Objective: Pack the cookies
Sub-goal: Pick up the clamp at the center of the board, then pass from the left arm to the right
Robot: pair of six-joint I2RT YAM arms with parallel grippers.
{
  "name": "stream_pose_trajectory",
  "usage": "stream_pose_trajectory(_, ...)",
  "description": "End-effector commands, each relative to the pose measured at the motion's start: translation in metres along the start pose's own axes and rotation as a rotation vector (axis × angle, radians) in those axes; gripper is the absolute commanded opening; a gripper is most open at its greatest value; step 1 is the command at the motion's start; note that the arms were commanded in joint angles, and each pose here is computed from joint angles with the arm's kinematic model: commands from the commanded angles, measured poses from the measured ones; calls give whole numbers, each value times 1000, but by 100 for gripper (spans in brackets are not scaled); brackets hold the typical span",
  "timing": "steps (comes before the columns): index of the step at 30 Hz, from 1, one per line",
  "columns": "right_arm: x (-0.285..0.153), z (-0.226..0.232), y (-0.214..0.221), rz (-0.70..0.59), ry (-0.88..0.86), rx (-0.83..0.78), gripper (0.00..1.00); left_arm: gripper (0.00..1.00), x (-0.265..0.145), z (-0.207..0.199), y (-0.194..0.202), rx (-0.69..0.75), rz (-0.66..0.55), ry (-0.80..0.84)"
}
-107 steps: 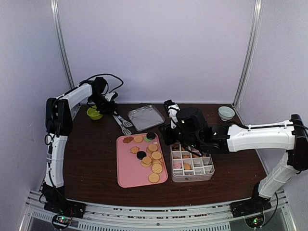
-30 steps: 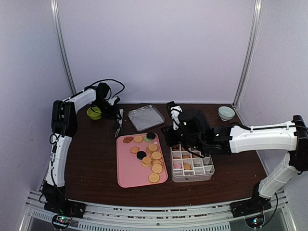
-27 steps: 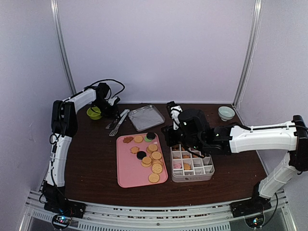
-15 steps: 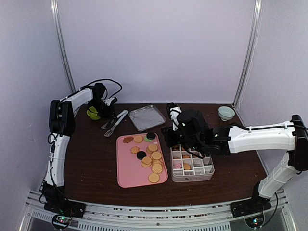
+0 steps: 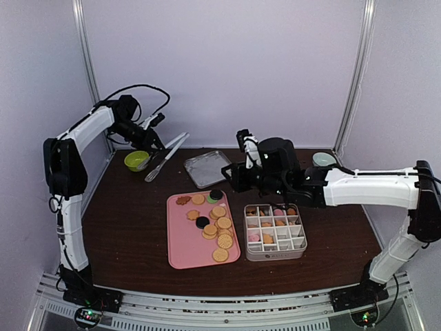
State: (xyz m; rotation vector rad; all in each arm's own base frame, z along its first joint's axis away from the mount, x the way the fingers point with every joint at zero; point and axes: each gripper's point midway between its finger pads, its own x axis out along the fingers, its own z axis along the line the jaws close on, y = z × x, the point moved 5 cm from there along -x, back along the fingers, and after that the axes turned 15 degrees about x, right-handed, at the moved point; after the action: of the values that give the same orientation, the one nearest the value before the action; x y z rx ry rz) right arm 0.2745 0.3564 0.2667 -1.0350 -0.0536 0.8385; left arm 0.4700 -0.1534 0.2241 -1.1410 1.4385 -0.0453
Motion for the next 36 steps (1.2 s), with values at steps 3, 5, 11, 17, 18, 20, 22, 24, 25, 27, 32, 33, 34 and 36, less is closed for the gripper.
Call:
stream_pose_trajectory(3,10,36,-56,-35,-296,178,58,10,-57,-78,-25,160,-226,267)
stream_pose_trajectory(5,14,48,-65,-25,-347,201,64,12,-67,-98,-26,225,-232,284)
stream_pose_trajectory(11,21,71,-83,5,-436,274,65,12,-76,-142,-16,385,-150,235)
stream_pose_trajectory(17,30,72,-74,39,-415,308,50,11,-88,-167,-23,423,-174,212)
stream_pose_trajectory(18,30,73,-73,42,-418,309,48,11,-90,-170,-26,427,-183,207)
stream_pose_trajectory(20,31,75,-70,41,-410,302,45,11,-93,-174,-32,434,-204,199)
stream_pose_trajectory(22,31,76,-67,38,-399,296,43,10,-95,-179,-38,438,-218,194)
stream_pose_trajectory(24,31,77,-66,28,-394,299,42,10,-95,-182,-40,442,-222,193)
stream_pose_trajectory(25,31,78,-67,23,-396,303,41,10,-94,-184,-41,444,-223,192)
stream_pose_trajectory(27,33,80,-67,15,-405,310,41,9,-93,-186,-43,448,-223,188)
stream_pose_trajectory(32,49,76,-67,-2,-349,332,32,7,-88,-189,-48,439,-238,186)
stream_pose_trajectory(33,54,74,-65,-1,-333,336,30,7,-88,-189,-50,440,-242,187)
stream_pose_trajectory(34,57,73,-64,-3,-320,339,28,7,-88,-191,-51,443,-248,186)
stream_pose_trajectory(36,60,71,-65,-10,-305,347,27,6,-89,-191,-53,447,-255,181)
